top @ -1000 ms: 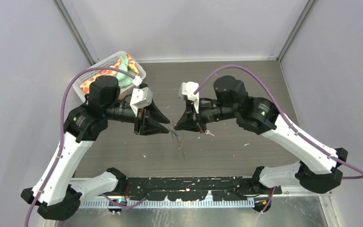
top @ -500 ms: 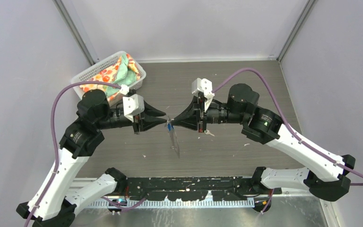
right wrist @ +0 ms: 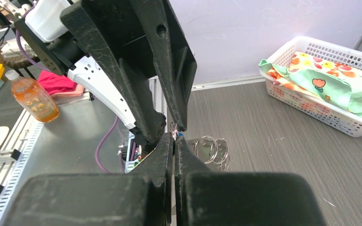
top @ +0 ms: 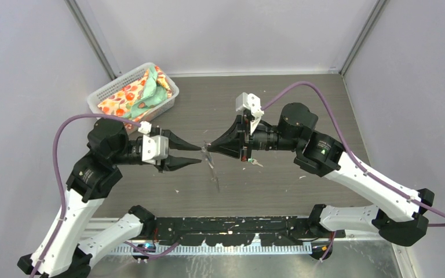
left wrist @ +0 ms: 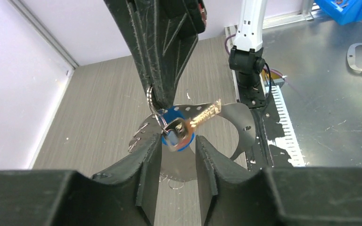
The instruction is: Put the keys on the keyring
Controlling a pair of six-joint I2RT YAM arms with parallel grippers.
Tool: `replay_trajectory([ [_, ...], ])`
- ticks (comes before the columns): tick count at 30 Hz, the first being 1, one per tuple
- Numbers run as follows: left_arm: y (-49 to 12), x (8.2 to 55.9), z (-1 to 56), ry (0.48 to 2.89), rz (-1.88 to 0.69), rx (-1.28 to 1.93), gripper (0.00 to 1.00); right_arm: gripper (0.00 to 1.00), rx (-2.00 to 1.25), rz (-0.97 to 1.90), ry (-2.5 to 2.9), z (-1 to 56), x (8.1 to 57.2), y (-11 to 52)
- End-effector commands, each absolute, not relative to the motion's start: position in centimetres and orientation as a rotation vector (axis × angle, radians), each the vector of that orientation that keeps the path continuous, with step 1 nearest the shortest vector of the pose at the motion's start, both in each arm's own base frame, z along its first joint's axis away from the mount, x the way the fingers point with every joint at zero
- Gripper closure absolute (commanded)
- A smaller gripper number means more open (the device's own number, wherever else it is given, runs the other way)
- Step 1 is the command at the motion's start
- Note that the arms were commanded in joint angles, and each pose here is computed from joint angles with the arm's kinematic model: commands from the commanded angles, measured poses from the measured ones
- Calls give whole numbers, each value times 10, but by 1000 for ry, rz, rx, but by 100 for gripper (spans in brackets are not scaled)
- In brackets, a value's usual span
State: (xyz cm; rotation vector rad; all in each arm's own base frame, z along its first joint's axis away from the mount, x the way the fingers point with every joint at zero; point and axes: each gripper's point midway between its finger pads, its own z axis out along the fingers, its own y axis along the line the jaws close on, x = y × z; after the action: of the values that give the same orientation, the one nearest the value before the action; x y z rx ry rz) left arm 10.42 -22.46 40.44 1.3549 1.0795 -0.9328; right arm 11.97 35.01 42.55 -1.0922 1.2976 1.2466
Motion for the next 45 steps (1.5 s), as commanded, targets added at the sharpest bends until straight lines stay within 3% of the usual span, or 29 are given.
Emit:
replay_trajectory([
  [1, -223, 95, 415, 978, -908, 1383, 64, 99, -1051, 1263, 1239, 443, 122, 352],
  [7, -220, 104, 424, 966, -848, 1329, 64, 99, -1054, 1263, 1246, 440, 122, 352],
  [14, -223, 118, 415, 1031, -836, 1282, 79, 99, -1051, 1273, 1249, 441, 122, 355],
  [22, -225, 126, 415, 1048, -833, 1253, 81, 99, -1064, 1286, 1260, 438, 121, 357],
  [31, -225, 121, 407, 1025, -839, 1280, 91, 99, -1056, 1301, 1257, 440, 122, 361],
  [34, -225, 116, 402, 1001, -844, 1315, 99, 99, -1038, 1307, 1258, 441, 124, 362],
  [45, -225, 106, 391, 901, -812, 1399, 100, 99, -844, 1371, 1211, 449, 137, 366],
])
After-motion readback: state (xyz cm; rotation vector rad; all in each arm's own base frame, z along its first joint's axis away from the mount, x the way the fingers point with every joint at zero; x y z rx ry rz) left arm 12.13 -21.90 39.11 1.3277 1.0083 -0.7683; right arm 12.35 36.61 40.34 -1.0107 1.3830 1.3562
